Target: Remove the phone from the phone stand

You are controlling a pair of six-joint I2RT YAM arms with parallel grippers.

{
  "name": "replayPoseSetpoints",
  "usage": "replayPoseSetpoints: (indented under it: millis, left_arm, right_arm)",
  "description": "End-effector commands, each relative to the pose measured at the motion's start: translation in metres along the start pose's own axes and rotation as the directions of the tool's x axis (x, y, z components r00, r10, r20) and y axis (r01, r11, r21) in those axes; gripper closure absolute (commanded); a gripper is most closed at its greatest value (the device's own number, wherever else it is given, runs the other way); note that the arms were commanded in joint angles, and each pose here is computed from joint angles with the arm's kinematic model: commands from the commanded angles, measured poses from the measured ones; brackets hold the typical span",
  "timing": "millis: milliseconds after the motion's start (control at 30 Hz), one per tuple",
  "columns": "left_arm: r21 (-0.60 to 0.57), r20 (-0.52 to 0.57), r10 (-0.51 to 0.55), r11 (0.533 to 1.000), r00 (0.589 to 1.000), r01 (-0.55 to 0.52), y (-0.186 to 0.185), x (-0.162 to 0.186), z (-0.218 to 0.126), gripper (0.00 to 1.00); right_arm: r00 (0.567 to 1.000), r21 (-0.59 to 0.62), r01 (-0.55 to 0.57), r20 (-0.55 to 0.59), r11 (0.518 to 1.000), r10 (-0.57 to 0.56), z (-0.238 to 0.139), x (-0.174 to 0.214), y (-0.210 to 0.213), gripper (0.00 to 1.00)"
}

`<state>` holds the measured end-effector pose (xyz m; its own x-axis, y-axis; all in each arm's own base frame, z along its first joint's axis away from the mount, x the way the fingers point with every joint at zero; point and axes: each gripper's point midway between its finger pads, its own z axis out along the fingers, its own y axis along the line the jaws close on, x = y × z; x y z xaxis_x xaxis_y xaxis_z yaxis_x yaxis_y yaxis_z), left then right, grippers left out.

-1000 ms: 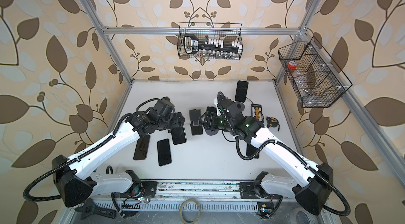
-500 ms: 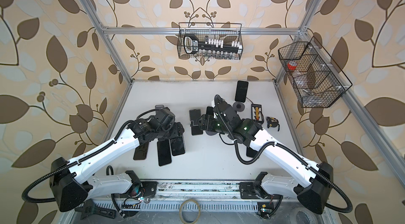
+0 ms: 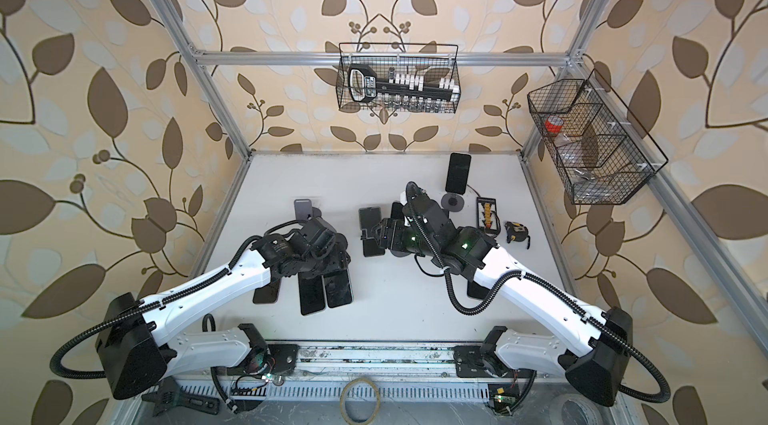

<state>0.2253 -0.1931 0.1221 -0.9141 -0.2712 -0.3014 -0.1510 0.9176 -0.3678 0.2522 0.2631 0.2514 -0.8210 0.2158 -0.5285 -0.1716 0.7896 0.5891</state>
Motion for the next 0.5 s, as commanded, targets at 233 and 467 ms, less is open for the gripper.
replayPoseSetpoints:
  millis: [233, 467]
  left_arm:
    - [0.003, -0.038, 0.007, 1.000, 0.999, -0.006, -0.006, 0.008, 0.024, 0.50]
    - [-0.030, -0.073, 0.020, 0.999, 0.997, -0.022, -0.002, 0.014, 0.039, 0.50]
  right_arm:
    - [0.999, 0.009, 0.023, -0.027, 1.000, -0.022, 0.007, 0.002, 0.003, 0.19]
    - [0.999, 0.019, 0.040, -0.028, 0.999, -0.039, 0.010, 0.004, 0.000, 0.19]
